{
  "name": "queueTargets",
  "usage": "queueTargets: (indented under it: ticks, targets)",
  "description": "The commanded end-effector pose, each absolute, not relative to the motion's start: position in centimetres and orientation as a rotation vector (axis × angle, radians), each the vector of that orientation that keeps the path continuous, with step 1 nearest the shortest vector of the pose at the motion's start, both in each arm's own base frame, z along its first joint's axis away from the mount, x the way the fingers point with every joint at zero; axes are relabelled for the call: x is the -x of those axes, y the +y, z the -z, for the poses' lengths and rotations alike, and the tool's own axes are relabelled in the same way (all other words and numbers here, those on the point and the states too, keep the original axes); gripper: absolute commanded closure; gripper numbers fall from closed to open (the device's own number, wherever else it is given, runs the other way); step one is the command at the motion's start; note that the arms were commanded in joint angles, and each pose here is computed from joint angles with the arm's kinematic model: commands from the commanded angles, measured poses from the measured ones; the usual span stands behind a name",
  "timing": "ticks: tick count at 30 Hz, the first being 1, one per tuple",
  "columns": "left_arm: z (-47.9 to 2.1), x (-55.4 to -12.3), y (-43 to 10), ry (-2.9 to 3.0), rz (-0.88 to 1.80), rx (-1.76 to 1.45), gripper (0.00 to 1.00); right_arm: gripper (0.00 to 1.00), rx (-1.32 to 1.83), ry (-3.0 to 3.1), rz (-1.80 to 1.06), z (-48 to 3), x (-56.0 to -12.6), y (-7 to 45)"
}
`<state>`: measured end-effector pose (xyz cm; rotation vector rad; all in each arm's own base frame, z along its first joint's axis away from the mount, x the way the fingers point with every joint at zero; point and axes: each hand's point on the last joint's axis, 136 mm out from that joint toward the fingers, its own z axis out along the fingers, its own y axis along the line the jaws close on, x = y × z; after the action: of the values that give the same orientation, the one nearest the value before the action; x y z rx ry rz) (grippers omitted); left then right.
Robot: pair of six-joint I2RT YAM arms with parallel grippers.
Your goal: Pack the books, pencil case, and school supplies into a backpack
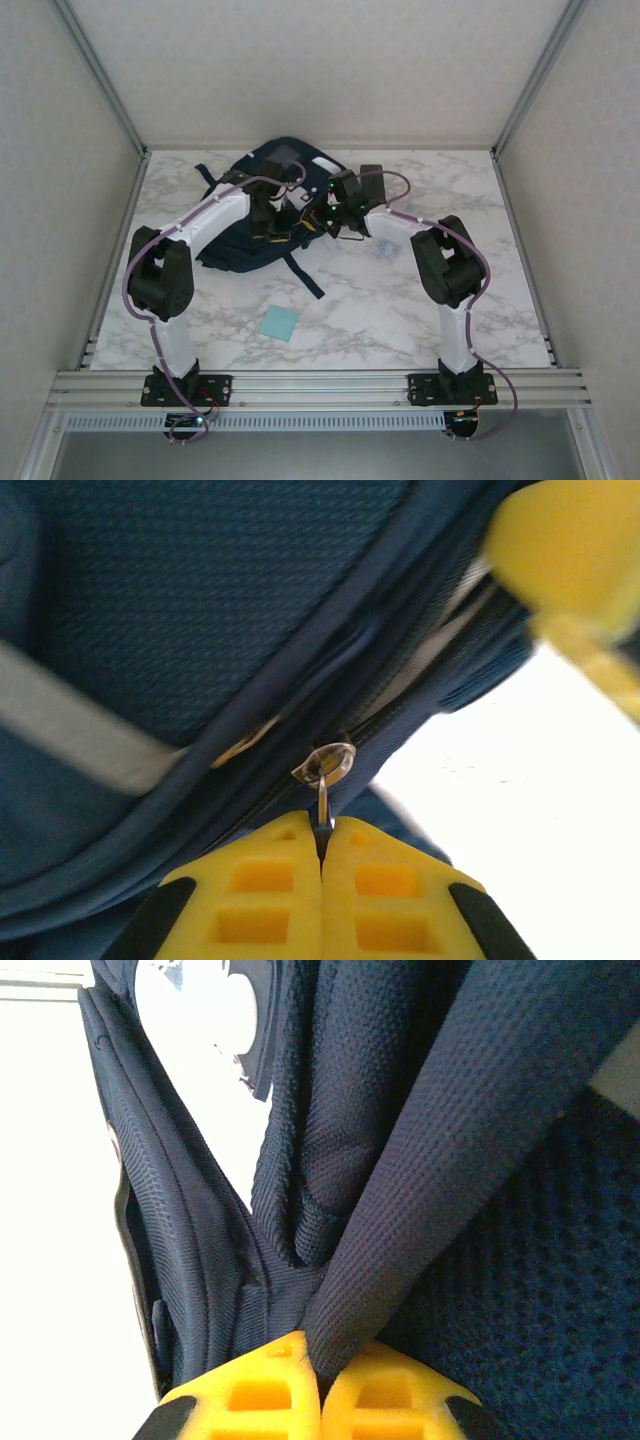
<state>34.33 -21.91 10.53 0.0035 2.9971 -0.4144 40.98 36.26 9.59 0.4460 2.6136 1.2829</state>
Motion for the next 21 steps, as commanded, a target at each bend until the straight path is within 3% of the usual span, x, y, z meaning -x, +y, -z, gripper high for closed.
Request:
queueTargets:
  ticks: [1, 11, 21]
  targets:
    - [-10.1, -32.9, -17.8, 3.009, 0.16, 0.015, 1.0, 1.0, -0.445, 2.491, -1.193, -10.8, -45.1, 33.5]
    - [-8.0, -32.7, -12.2, 3.087, -0.165, -0.064, 1.0, 1.0, -0.132, 2.608, -1.092, -11.5, -46.1, 33.3]
    - [-8.3, -30.4, -11.0, 3.276, -0.095, -0.163, 1.0, 1.0, 0.123, 2.65, -0.906, -11.4, -46.8, 31.0]
